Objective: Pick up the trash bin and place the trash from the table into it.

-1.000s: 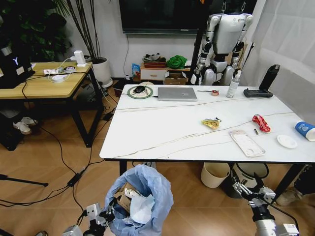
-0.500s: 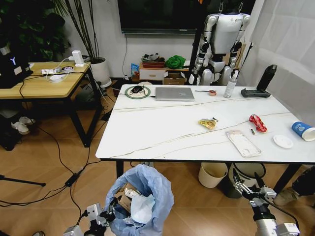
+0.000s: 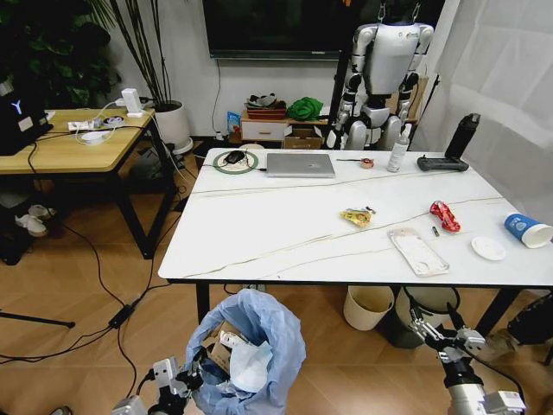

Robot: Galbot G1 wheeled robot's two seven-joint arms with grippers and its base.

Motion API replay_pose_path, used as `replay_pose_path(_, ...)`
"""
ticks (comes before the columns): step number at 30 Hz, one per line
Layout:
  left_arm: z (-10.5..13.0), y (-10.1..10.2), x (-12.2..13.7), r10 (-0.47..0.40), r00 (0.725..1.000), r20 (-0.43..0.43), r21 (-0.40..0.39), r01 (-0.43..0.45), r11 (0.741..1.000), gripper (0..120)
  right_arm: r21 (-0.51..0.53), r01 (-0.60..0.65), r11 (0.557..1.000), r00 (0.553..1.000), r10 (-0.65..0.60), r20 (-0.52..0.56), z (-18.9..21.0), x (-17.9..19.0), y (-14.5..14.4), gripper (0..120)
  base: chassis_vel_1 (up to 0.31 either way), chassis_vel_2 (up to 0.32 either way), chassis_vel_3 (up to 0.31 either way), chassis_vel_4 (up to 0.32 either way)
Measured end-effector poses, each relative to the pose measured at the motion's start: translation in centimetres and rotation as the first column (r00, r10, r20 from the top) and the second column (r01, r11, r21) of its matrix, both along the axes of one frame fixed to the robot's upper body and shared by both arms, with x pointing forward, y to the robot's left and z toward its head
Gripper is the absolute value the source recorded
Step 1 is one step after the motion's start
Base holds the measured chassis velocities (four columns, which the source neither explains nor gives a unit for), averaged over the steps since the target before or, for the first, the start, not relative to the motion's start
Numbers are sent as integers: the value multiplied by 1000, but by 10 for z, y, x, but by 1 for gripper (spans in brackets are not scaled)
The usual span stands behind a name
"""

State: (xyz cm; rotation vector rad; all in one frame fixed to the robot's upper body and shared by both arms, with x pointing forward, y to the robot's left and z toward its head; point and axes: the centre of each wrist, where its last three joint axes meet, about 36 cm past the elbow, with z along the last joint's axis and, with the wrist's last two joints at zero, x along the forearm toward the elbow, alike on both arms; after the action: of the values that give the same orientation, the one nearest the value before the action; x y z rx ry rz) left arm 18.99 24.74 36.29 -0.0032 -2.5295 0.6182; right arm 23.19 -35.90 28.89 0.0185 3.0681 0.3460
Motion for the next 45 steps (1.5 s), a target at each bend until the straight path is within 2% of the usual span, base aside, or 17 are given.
replay_pose_path(45,-1,-4,-2,0,1000,-5,0,0,1000,0,4,4,1000,1000,-4,3,-1,-1,-2,100,-70,-61,63,64)
